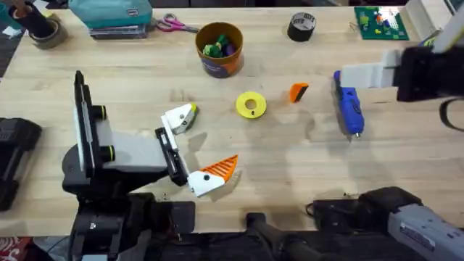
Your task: Pick up the gripper from the table and insert it into the empty holder that is missing its gripper. Then pick up a screw, insert it into the mounting hole, and use the screwdriver to tighten it. Finally, clean up the table by picking up the vegetable and placing it into the bucket.
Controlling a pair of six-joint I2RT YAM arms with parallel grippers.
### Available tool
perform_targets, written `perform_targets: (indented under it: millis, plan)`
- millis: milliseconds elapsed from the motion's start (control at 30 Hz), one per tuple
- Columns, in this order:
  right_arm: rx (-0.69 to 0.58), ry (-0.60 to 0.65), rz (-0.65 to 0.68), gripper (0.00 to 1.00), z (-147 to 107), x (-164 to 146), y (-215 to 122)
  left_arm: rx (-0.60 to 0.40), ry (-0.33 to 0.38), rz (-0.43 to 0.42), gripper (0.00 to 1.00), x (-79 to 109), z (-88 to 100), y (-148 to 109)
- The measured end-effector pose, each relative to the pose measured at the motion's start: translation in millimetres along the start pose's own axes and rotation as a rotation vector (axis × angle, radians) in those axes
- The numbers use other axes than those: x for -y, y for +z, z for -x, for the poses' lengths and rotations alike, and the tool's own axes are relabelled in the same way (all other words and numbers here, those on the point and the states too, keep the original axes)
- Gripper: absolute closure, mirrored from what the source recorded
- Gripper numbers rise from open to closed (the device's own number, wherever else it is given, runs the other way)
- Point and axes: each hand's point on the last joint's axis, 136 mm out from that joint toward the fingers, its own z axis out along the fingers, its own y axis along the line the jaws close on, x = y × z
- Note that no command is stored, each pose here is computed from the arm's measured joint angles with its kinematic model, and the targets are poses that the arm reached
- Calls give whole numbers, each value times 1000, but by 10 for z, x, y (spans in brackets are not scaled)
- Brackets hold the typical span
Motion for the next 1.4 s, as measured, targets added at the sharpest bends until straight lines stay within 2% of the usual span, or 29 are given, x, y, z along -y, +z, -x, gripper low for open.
perform_targets:
  millis: [267, 467, 667, 767, 1000, 1267, 1400]
  plan:
    - [-152, -149, 81, 5, 132, -458, 158, 0, 0, 0, 14, 1, -1, 0]
    - [-256, -214, 98, 5, 79, -644, 401, 0, 0, 0, 15, 1, 0, 0]
    - [-377, -146, 63, 5, -89, -631, 573, 0, 0, 0, 15, 1, -1, 0]
    - [-392, -102, 50, 4, -124, -624, 617, 0, 0, 0, 15, 1, -1, 0]
    - [-460, -57, -23, 4, -421, -482, 809, 0, 0, 0, 15, 1, -1, 0]
    - [-421, -35, -46, 5, -364, -376, 1112, 0, 0, 0, 15, 1, -1, 0]
    - [-461, -48, -60, 5, -398, -326, 1292, 0, 0, 0, 16, 1, -1, 0]
